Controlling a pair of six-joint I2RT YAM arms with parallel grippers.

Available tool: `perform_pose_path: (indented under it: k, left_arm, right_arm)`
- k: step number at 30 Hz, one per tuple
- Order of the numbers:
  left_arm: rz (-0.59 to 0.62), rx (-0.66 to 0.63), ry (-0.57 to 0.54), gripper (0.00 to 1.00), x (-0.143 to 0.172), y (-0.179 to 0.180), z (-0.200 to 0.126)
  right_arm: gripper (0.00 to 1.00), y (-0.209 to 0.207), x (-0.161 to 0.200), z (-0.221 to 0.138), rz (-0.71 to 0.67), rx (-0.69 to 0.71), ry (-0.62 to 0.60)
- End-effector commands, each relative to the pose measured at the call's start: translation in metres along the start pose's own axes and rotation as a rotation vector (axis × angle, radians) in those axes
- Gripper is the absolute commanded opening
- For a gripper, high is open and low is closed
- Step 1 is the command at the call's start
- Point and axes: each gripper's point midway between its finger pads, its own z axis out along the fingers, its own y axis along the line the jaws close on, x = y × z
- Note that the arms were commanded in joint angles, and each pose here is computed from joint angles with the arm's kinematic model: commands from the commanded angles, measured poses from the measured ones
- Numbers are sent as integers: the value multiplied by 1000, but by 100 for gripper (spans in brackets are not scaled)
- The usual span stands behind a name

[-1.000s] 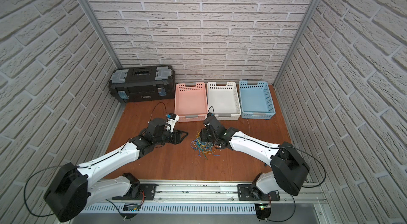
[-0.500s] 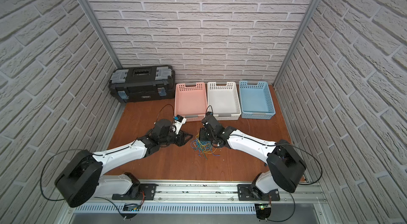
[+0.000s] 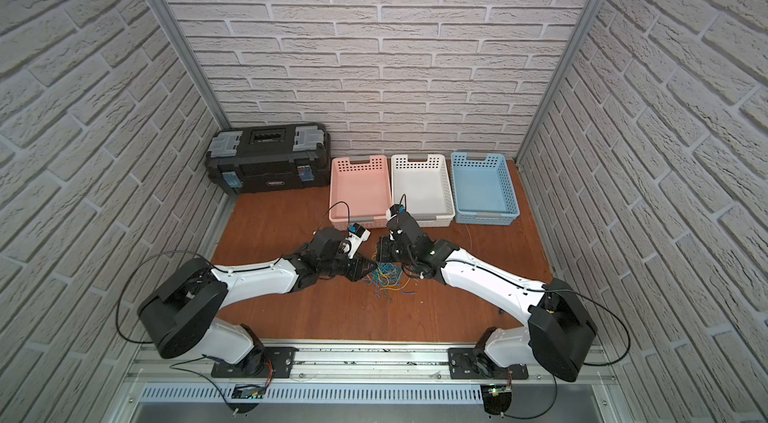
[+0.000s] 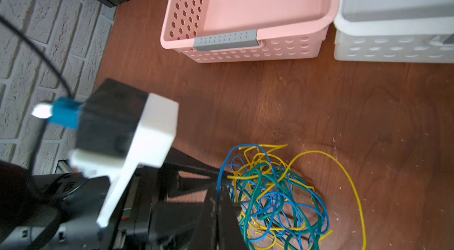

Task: Untangle and sort cables by color
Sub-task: Untie the cable.

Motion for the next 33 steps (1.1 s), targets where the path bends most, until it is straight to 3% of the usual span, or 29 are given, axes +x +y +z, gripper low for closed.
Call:
perform_pose_path:
  k: [1,9,15,33]
  left_arm:
    - [32,-50,-68,10,-14,4,-7]
    - [33,-218,-11,0,-3,34,-19]
    - [-9,-241,21,0,14,45,-12]
    - [-29,-297,19,1,17,62,-23]
  right_arm:
    - [3,15,-21,-19,-29,-40,-77]
    - [3,0,-51,-61,-14,52,-254]
    - [3,1,-67,-87,-15,50,-346]
    - [3,-33,-98,-170,1,220,-617]
